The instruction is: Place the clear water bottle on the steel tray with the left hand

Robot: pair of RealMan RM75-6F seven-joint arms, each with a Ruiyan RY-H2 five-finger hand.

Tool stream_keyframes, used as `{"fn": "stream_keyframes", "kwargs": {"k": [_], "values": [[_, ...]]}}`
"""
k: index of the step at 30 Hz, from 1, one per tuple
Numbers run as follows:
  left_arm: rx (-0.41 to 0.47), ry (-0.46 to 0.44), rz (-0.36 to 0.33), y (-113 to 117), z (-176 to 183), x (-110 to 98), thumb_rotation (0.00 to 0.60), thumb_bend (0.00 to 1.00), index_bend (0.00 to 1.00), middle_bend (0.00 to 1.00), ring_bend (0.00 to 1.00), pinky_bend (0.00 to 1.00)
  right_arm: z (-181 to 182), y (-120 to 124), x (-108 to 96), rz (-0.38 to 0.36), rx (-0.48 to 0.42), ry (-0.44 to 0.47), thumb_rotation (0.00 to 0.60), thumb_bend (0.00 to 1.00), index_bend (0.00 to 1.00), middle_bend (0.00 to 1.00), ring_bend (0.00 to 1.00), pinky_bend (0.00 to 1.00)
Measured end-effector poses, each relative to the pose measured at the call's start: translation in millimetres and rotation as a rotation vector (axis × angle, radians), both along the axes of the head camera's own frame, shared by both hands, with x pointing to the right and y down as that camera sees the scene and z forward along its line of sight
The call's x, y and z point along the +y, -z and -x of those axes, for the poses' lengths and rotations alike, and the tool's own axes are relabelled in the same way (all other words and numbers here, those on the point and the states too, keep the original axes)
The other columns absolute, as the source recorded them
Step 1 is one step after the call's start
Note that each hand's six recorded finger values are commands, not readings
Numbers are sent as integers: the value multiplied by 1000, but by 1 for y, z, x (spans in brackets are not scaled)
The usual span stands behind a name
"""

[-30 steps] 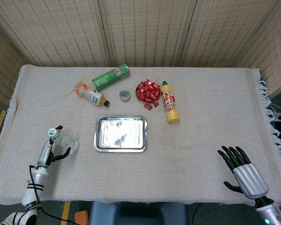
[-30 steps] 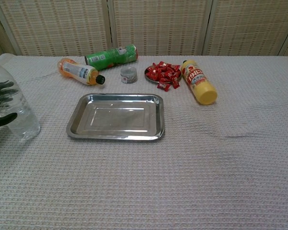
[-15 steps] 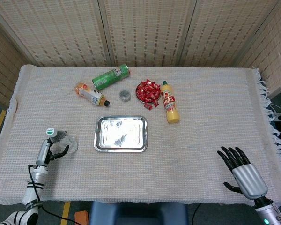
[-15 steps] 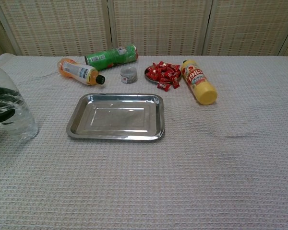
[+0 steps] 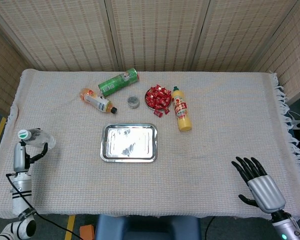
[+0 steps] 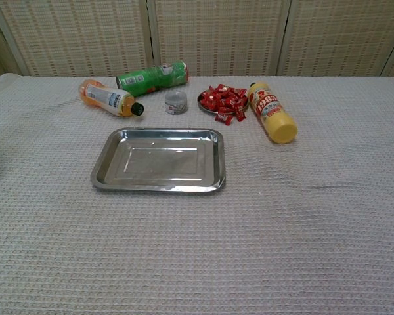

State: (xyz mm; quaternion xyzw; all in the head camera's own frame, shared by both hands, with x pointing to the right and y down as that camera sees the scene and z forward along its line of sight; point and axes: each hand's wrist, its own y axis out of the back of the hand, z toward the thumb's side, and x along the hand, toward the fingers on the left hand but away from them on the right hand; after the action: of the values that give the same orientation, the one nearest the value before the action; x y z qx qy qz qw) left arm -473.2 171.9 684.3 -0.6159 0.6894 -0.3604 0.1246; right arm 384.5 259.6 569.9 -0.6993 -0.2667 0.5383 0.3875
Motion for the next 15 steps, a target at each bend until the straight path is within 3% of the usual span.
{"fn": "stream_keyframes", "kwargs": {"k": [5, 12, 15], "values": [[98, -11, 23, -1, -10, 5, 600, 563, 422, 423, 288, 407, 2, -2, 2, 7, 5, 8, 600, 52, 0, 0, 0, 0], [384, -260, 123, 3, -122, 42, 600, 554, 412, 410, 279, 402, 0, -2, 0, 8, 8, 2, 600, 51, 0, 0, 0, 0], [381, -328, 126, 6, -142, 49, 600, 551, 410, 409, 276, 400, -1, -1, 0, 6, 5, 1, 600, 52, 0, 0, 0, 0]]}}
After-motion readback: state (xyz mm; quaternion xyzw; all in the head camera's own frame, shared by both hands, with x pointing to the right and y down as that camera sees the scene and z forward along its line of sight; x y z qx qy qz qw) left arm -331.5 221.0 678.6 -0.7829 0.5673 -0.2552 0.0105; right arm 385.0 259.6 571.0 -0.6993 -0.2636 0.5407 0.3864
